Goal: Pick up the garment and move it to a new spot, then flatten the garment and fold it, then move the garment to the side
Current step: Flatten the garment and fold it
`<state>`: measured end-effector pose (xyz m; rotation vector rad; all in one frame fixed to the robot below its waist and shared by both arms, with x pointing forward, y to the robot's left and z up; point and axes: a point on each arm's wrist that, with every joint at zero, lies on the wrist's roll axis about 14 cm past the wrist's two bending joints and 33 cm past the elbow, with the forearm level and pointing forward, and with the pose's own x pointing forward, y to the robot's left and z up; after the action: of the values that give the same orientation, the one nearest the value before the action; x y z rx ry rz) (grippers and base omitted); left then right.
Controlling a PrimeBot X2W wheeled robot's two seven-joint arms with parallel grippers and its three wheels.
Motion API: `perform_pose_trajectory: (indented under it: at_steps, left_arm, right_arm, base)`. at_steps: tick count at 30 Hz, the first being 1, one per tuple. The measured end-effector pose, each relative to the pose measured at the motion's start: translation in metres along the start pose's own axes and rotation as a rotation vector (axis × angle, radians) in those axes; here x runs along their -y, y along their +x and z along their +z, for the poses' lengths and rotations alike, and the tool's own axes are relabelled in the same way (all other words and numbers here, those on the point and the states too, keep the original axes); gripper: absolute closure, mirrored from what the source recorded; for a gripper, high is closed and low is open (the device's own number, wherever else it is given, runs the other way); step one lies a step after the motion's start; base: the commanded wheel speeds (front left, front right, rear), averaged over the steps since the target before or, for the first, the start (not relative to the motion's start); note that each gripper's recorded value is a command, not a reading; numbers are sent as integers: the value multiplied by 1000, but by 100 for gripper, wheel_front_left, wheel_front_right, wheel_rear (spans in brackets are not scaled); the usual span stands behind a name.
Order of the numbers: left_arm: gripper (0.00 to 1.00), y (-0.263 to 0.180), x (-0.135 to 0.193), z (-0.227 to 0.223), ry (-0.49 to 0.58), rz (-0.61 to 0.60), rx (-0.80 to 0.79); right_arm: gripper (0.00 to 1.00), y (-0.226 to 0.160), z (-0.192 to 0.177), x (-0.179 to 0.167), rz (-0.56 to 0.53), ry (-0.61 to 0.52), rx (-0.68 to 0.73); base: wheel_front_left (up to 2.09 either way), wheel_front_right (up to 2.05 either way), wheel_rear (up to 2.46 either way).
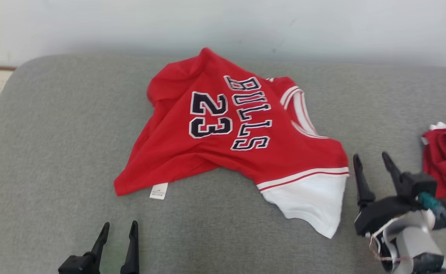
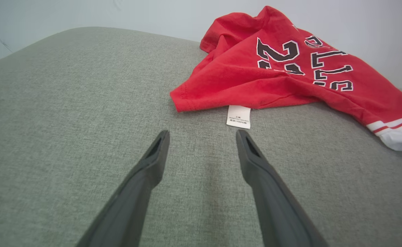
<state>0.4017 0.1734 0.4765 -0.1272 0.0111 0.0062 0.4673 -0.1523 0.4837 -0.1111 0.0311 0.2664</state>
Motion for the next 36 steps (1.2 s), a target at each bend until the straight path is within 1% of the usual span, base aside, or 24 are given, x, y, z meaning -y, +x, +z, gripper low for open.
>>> perform_pose_trajectory:
  at_steps: [4, 6, 10, 16, 21, 30, 36]
  left_arm:
    - [0, 4, 14, 7, -6, -43, 19]
    - [0, 5, 18, 9, -8, -56, 26]
    - [0, 9, 21, 6, -3, -66, 19]
    - [0, 22, 21, 8, 8, -70, 27]
    - [0, 28, 26, 5, 7, -82, 23]
    - [0, 30, 30, -3, -1, -93, 3]
    - [0, 31, 30, -7, 0, -94, -8]
  right_arm:
    - [0, -28, -10, -2, -28, 34, -24]
    - [0, -36, -9, -2, -38, 44, -18]
    - [0, -41, -2, -4, -45, 52, 3]
    - [0, -40, -1, -14, -27, 64, 9]
    - [0, -47, -17, -30, -3, 104, -39]
    - [0, -63, -48, -51, 11, 234, -125]
    - [0, -63, -59, -63, 40, 277, -158]
  base:
    - [0, 0, 0]
    - [0, 0, 0]
    - [0, 0, 0]
    - [0, 0, 0]
    - [0, 0, 0]
    - [0, 0, 0]
    - [0, 0, 0]
